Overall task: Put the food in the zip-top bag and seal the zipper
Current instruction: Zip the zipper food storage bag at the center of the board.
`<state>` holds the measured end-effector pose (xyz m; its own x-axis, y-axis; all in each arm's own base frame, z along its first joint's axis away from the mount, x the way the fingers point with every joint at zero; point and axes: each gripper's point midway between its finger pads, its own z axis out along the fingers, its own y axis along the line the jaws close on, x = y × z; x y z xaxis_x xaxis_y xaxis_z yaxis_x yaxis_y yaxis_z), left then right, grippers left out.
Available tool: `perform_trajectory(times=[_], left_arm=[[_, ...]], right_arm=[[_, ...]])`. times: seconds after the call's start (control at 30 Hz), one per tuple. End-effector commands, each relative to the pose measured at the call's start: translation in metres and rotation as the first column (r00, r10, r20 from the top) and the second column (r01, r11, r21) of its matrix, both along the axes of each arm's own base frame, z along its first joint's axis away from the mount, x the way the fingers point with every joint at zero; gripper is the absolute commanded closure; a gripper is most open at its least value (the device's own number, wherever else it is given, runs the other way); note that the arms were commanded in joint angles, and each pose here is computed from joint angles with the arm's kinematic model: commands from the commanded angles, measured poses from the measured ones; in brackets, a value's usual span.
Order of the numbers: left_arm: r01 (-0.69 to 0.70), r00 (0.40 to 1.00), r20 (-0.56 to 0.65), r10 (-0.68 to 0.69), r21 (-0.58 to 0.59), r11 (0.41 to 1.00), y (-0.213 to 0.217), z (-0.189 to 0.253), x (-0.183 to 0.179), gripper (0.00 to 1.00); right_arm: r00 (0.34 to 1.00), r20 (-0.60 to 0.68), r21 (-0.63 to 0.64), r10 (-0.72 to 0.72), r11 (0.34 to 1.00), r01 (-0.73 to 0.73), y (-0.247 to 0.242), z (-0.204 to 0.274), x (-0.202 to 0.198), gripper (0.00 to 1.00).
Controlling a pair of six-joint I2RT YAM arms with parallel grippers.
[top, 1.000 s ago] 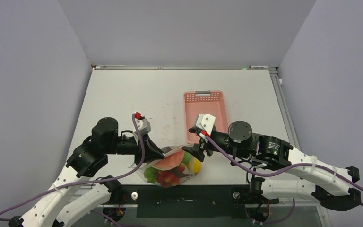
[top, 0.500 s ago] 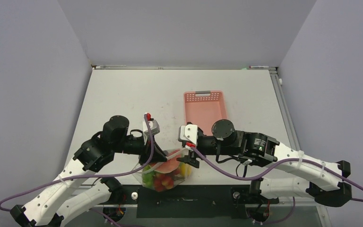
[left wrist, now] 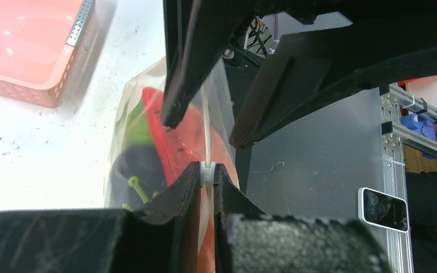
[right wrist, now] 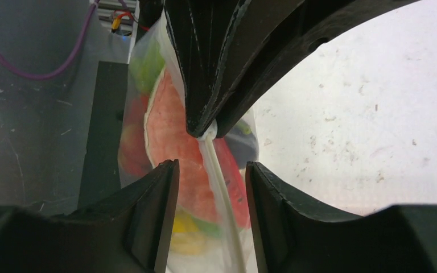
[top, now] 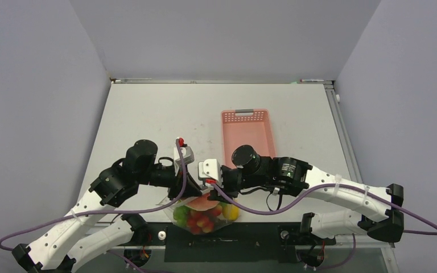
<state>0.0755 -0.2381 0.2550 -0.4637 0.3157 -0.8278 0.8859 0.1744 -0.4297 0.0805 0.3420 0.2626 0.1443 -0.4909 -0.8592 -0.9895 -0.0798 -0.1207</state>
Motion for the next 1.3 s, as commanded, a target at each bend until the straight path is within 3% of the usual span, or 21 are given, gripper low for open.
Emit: perform_trajectory(times=[0.0,0.13,0.23,0.3,0.77,1.27], left_arm=[[0.028,0.996,0.087,-0.021,-0.082,0.996,-0.005,0.031,0.0,1.0],[0.028,0.996,0.086,-0.021,-0.085,0.996,-0.005,0.031,-0.001,1.0],[0.027,0.996,0.087,-0.02,-0.086,0.996,-0.004,0.032,-0.001,1.0],[0.027,0.996,0.09,-0.019,-0.091,0.996,-0.004,0.033,-0.002,1.0],[-0.056,0.994,0.089,0.059,-0.04,0.998,0.011,0.026,0.0,1.0],[-0.204,0.971,0.128,0.201,0.012,0.979,0.037,0.032,0.007,1.0]], right_arm=[[0.999,-0.015,0.001,0.046,0.999,-0.046,0.003,0.0,-0.006,0.57],[0.999,-0.024,-0.022,0.034,0.999,-0.035,0.001,-0.011,-0.004,0.77],[0.999,-0.031,-0.023,0.036,0.999,-0.036,0.0,-0.015,-0.005,0.83],[0.999,-0.029,-0.027,0.029,0.999,-0.03,0.0,-0.017,-0.004,0.94],[0.986,-0.007,-0.051,-0.164,0.985,0.164,-0.025,-0.026,0.016,0.95],[0.926,0.036,-0.025,-0.377,0.925,0.378,-0.05,-0.026,0.042,0.95]])
